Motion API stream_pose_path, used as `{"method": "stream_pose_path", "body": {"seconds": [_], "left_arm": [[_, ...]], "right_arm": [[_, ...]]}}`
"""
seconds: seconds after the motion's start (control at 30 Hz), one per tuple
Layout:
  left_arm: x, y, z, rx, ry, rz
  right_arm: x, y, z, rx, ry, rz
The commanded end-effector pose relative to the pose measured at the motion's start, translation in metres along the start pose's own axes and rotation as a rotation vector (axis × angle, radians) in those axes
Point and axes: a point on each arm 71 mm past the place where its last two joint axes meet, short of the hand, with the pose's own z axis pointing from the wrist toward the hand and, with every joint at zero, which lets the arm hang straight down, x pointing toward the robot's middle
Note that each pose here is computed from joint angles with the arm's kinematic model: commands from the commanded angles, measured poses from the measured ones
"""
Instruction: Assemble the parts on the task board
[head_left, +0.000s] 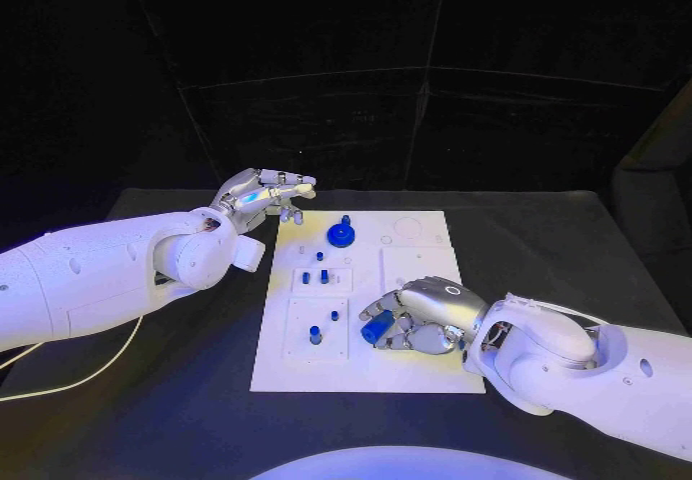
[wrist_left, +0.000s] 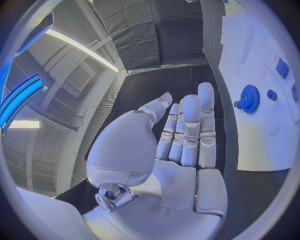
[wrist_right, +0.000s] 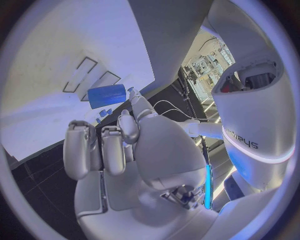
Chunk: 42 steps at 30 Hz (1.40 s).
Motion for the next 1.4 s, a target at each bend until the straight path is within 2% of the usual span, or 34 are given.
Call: {"method": "stream_pose_path", "body": {"seconds": [0.03,0.2,0.63,0.9,1.4], "left_arm": [[0.0017,-0.0010,0.0007,0.005,0.013,-0.004],[0.0017,-0.0009,0.0007,0.004,0.013,-0.004],[0.0016,-0.0007,0.0007,0.002,0.014,-0.005],[0.0009,-0.0006,0.0003,0.000,0.012,-0.004],[0.0007,-0.0004,0.0000,-0.003,0.013,-0.005]], "right_arm": [[0.0046,0.0002,0.0027,0.024,0.075,-0.138],[0.0063,0.0016,0.0059,0.039,0.096,-0.200],[0.0058,0.0031,0.0105,0.056,0.078,-0.240],[0.0035,0.0055,0.0114,0.053,0.041,-0.214],[0.0023,0.0050,0.0100,0.063,0.032,-0.176]]}}
